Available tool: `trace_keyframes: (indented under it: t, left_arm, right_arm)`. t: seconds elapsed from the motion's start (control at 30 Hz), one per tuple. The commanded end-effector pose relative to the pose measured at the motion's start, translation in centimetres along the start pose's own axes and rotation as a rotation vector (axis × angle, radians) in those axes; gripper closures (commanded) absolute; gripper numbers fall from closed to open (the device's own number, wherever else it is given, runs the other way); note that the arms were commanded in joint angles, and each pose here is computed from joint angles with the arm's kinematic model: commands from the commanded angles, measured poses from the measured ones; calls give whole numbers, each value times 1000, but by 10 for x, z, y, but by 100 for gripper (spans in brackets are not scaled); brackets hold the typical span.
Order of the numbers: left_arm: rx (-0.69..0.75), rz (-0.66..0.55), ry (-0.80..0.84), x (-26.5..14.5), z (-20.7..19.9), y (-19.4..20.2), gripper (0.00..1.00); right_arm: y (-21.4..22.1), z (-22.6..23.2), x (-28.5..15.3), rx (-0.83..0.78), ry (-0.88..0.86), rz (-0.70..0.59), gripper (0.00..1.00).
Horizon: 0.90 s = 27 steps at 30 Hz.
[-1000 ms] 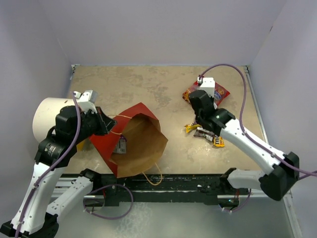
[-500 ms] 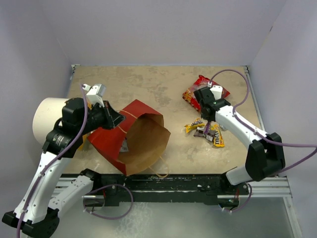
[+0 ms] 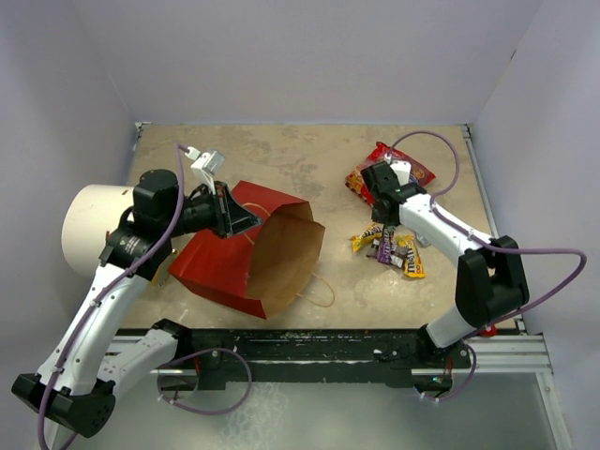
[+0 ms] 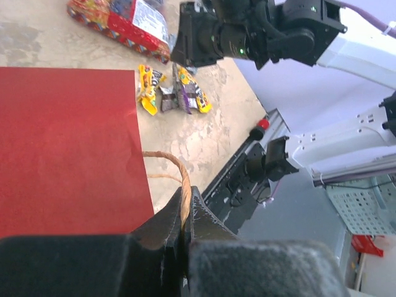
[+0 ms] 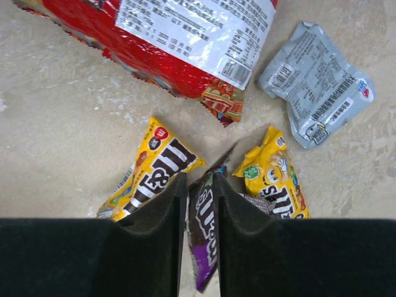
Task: Take the snacks out of the paper bag
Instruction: Place the snack at the center of the board, then take out the snack from the paper bag.
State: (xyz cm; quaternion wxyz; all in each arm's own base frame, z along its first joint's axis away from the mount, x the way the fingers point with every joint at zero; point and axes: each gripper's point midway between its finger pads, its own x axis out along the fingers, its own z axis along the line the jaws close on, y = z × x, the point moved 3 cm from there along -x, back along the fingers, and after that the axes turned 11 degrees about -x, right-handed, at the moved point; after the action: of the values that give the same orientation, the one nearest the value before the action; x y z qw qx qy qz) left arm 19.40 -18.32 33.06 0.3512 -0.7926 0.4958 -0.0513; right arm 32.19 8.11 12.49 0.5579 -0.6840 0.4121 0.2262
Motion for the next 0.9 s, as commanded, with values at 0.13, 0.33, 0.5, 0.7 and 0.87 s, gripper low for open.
trace_keyframes:
  t: [0.13, 0.33, 0.5, 0.7, 0.87]
  left_arm:
    - [-29, 68, 68, -9, -7, 23, 100]
    - [-73, 100, 43, -17, 1, 42, 100]
    - [-71, 105, -6, -27, 6, 52, 100]
    - [-45, 35, -201, -43, 24, 46, 100]
    - [-36, -81, -313, -61, 31, 38, 100]
  right_arm:
    - [-27, 0, -28, 45, -104, -124, 59]
    - [-39, -9, -50, 25, -147, -220, 47]
    - [-50, -12, -66, -39, -193, -285, 42]
    - [-66, 16, -94, -203, -454, -405, 40]
    - [-65, 45, -137, -314, -716, -596, 39]
